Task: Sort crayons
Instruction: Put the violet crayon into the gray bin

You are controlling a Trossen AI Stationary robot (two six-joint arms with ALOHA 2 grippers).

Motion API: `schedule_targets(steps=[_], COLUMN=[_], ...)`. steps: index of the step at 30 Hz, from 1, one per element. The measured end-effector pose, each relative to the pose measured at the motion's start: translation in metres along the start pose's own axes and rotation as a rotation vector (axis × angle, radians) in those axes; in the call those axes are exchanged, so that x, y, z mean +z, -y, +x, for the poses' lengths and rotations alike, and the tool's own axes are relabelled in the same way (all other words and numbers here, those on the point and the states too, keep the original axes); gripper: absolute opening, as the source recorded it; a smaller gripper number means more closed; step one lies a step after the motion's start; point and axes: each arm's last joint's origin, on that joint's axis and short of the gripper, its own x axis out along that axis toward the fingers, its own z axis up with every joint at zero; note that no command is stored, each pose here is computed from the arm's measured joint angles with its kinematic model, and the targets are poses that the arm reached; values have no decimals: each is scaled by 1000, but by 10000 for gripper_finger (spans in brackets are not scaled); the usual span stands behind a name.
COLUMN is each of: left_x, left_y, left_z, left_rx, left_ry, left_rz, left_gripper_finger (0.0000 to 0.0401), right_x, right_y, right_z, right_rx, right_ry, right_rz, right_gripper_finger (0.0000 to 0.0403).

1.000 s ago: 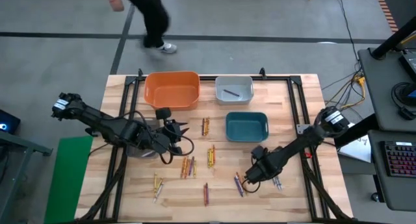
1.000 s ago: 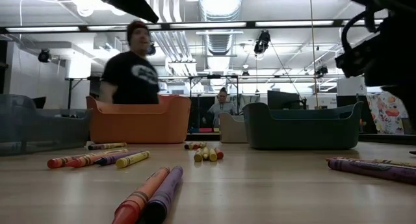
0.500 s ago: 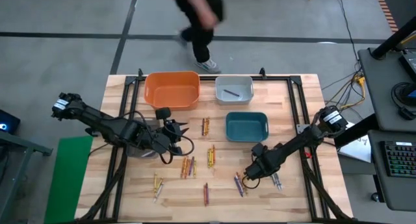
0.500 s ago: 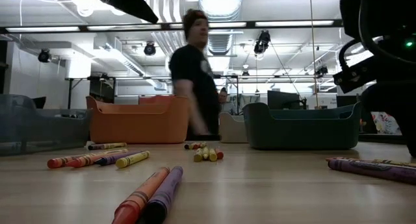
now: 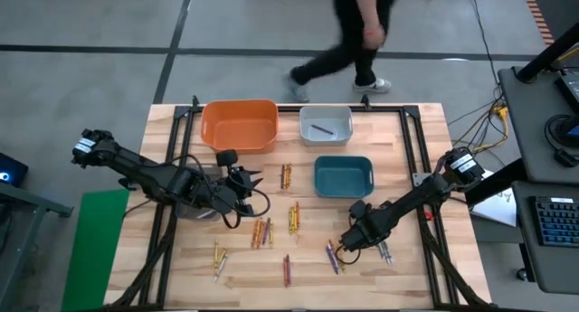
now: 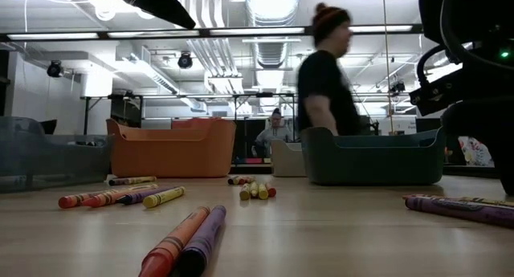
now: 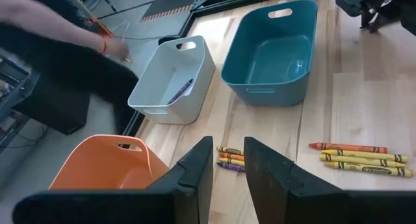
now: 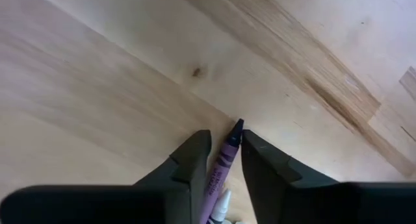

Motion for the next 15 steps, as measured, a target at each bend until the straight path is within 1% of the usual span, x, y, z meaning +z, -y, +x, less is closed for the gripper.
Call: schedule_targets(steps=[8, 11, 15], left_x=[0, 0, 0], left_y=[0, 0, 0], left_z=[0, 0, 0], left_rx=[0, 0, 0], left_ry=[0, 0, 0], left_rz=[0, 0, 0], left_gripper_finger=[70, 70, 70], right_x=[0, 0, 1], right_y=[-2, -2, -3], right_z=[2, 2, 1], right_rx=[17, 20, 25], right_ry=[9, 12, 15], right_rz=[0, 0, 1], right_gripper_finger=[31, 21, 19])
